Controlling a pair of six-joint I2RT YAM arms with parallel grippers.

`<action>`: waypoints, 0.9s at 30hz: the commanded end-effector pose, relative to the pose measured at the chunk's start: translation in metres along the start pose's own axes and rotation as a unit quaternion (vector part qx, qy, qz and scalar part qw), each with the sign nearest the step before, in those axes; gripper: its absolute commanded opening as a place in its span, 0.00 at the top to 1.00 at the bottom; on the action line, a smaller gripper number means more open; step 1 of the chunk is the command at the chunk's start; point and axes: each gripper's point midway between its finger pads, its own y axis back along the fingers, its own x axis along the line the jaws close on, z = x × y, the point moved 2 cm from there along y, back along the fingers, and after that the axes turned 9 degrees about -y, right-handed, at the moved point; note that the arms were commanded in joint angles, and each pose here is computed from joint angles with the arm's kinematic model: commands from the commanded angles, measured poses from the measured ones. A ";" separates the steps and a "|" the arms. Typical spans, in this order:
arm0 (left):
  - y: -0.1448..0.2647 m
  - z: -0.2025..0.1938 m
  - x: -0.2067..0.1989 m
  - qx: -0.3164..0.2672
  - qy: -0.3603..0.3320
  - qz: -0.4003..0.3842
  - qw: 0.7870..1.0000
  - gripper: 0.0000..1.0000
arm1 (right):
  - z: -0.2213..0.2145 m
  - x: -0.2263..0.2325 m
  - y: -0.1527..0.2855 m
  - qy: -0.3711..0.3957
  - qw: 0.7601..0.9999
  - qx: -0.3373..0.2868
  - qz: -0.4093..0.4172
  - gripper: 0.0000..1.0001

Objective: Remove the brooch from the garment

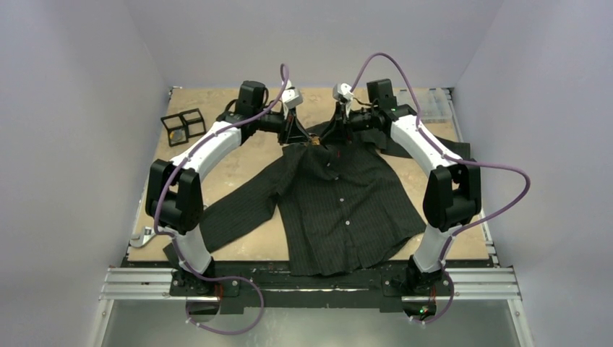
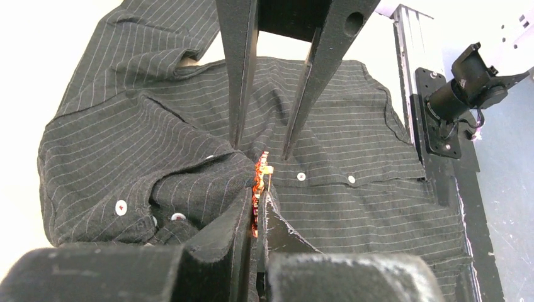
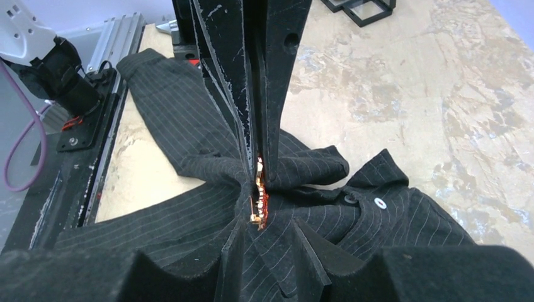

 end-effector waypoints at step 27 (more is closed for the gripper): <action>-0.001 0.029 -0.015 -0.014 -0.066 -0.018 0.998 1.00 | 0.026 0.022 -0.002 0.077 0.997 -0.004 0.021 1.00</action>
